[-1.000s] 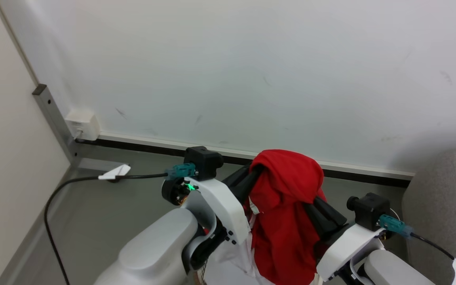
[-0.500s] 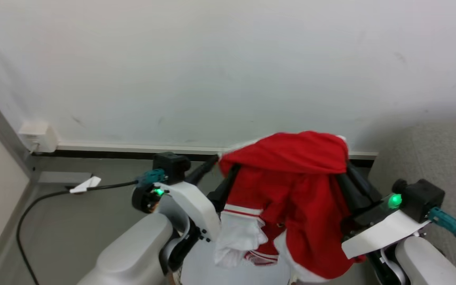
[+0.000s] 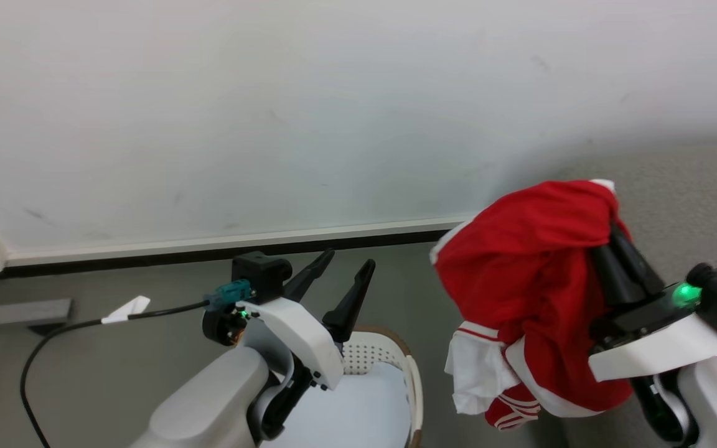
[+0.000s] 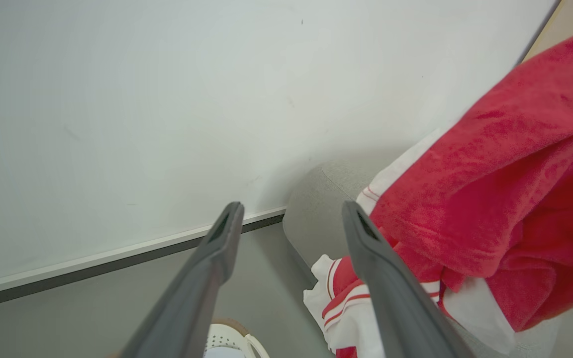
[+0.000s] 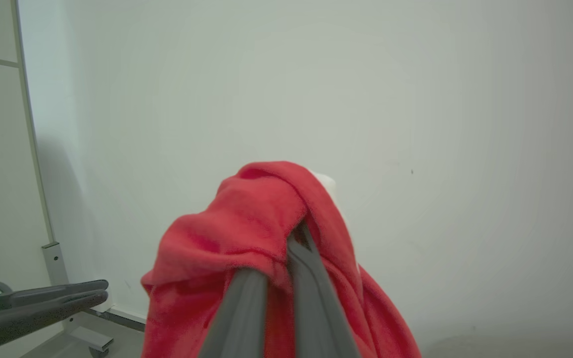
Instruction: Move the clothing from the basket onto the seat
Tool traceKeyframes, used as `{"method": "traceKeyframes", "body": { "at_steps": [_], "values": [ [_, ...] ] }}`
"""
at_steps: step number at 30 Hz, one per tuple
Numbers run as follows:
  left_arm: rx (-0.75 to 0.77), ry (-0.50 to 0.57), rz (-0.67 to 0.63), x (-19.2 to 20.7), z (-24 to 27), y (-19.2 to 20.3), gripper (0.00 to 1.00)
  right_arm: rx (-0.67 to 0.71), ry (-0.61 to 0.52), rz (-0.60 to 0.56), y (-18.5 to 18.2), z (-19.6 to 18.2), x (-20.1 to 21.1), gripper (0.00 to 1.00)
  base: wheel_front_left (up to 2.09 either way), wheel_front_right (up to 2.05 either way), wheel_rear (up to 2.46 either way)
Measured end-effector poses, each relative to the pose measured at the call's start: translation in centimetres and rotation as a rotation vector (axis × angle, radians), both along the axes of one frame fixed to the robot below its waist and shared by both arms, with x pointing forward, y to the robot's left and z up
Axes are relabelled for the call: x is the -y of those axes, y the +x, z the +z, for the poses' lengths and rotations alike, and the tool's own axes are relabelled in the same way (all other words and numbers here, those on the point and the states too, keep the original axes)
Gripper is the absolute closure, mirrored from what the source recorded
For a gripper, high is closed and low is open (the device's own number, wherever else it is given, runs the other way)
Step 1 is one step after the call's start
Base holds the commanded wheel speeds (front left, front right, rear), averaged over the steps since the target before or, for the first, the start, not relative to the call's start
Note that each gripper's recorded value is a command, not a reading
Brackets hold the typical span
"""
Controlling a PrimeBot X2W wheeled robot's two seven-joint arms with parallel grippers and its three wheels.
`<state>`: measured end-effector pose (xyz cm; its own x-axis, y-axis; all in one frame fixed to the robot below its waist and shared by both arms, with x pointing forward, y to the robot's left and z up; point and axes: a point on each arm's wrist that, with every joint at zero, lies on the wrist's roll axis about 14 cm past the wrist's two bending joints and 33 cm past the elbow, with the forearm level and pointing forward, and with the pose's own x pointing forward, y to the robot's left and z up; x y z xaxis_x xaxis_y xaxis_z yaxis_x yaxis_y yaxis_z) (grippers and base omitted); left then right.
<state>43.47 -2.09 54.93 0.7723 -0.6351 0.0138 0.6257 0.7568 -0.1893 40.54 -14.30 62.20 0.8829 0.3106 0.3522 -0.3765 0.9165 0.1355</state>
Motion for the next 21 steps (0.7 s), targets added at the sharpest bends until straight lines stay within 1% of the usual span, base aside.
{"method": "traceKeyframes", "body": {
  "at_steps": [6, 12, 21],
  "values": [
    [0.018, -0.024, -0.091, 3.2, 0.2, -0.6, 0.00, 0.064, -0.026, -0.129, -1.1, 1.9, 4.9, 1.00, 0.00, 0.00, 0.00],
    [0.051, -0.048, -0.173, 6.1, 1.1, -1.4, 0.00, 0.132, -0.057, -0.252, -3.3, 4.1, 9.3, 1.00, 0.00, 0.00, 0.00],
    [0.080, -0.087, -0.299, 9.9, 2.0, -3.5, 0.00, 0.150, -0.097, -0.399, -6.9, 4.6, 13.9, 1.00, 0.00, 0.00, 0.00]
  ]
}}
